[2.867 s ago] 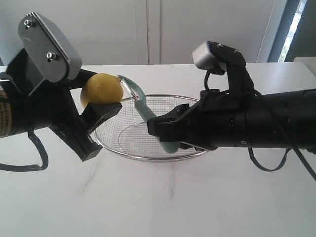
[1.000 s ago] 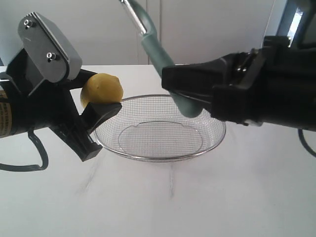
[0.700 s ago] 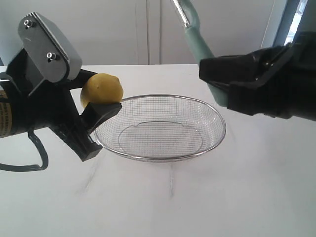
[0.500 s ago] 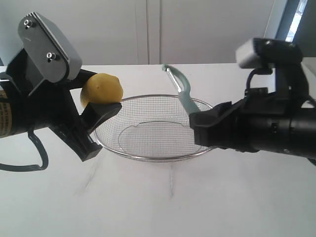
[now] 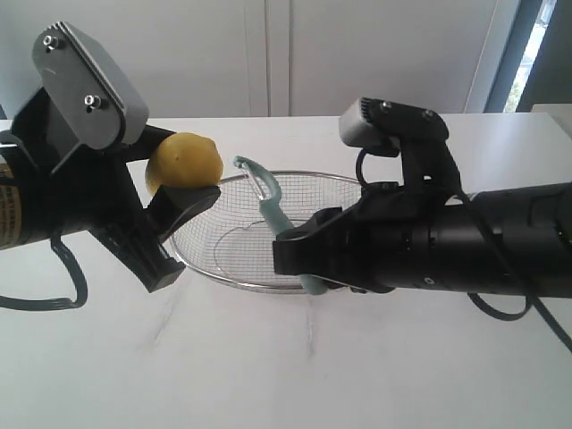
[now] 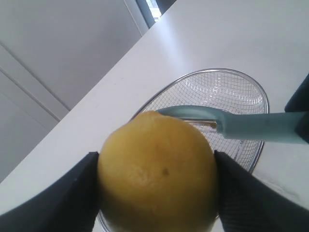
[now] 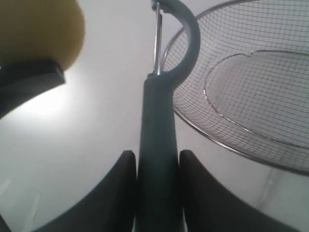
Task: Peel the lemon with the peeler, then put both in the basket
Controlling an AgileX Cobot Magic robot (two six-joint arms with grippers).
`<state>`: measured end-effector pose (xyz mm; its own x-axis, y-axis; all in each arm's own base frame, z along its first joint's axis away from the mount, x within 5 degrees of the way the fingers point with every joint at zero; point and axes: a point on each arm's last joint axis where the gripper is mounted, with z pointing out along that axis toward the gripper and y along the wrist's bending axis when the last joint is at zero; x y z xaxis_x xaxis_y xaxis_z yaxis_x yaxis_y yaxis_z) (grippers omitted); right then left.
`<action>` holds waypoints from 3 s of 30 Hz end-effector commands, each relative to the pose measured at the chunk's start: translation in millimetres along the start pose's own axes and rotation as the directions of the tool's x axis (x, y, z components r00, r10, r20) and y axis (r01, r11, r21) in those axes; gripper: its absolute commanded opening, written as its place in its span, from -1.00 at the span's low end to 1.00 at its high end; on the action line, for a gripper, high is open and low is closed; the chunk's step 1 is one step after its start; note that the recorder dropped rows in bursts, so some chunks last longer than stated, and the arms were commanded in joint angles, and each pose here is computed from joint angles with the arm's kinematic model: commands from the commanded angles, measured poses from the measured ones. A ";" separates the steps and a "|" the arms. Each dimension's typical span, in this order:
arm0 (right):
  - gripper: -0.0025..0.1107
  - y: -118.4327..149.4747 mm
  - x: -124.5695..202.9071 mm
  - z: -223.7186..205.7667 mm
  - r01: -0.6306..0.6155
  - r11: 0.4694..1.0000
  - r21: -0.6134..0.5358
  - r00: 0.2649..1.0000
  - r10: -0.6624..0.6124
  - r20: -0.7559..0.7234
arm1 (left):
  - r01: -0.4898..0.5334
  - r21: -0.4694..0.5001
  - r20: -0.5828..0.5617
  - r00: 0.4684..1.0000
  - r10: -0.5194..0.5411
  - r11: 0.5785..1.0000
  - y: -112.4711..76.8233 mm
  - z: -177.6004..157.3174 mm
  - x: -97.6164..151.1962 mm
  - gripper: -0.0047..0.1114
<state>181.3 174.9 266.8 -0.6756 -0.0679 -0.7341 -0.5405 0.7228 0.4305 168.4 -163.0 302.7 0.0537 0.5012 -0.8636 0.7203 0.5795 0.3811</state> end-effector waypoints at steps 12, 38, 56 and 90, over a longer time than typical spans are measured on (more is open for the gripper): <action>-0.96 15.6 -8.5 -3.0 -0.012 0.998 -0.055 0.999 0.014 0.029 | 0.003 0.003 0.006 1.000 -0.003 1.000 -0.4 -1.0 -0.2 -0.92; -0.96 41.9 -28.1 -84.5 0.088 0.982 -0.169 0.959 -0.038 0.280 | 0.003 0.003 0.006 1.000 -0.003 1.000 -0.4 -1.0 -0.2 -0.92; -0.96 -46.9 -61.3 -29.0 0.198 0.944 0.264 0.949 -0.252 0.188 | 0.011 0.006 0.009 1.000 -0.011 1.000 -0.6 -1.0 -0.5 -0.92; -0.96 -143.6 -44.0 113.5 0.260 0.912 0.316 0.926 -0.144 -0.348 | 0.010 0.025 0.029 1.000 -0.011 1.000 -2.3 -1.1 -2.4 -0.92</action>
<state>341.5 151.8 178.8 -0.7319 -0.4192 -0.5371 -0.5202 0.8530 0.0431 167.4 -164.5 303.4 0.0613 0.4888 -0.8703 0.7302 0.5725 0.3729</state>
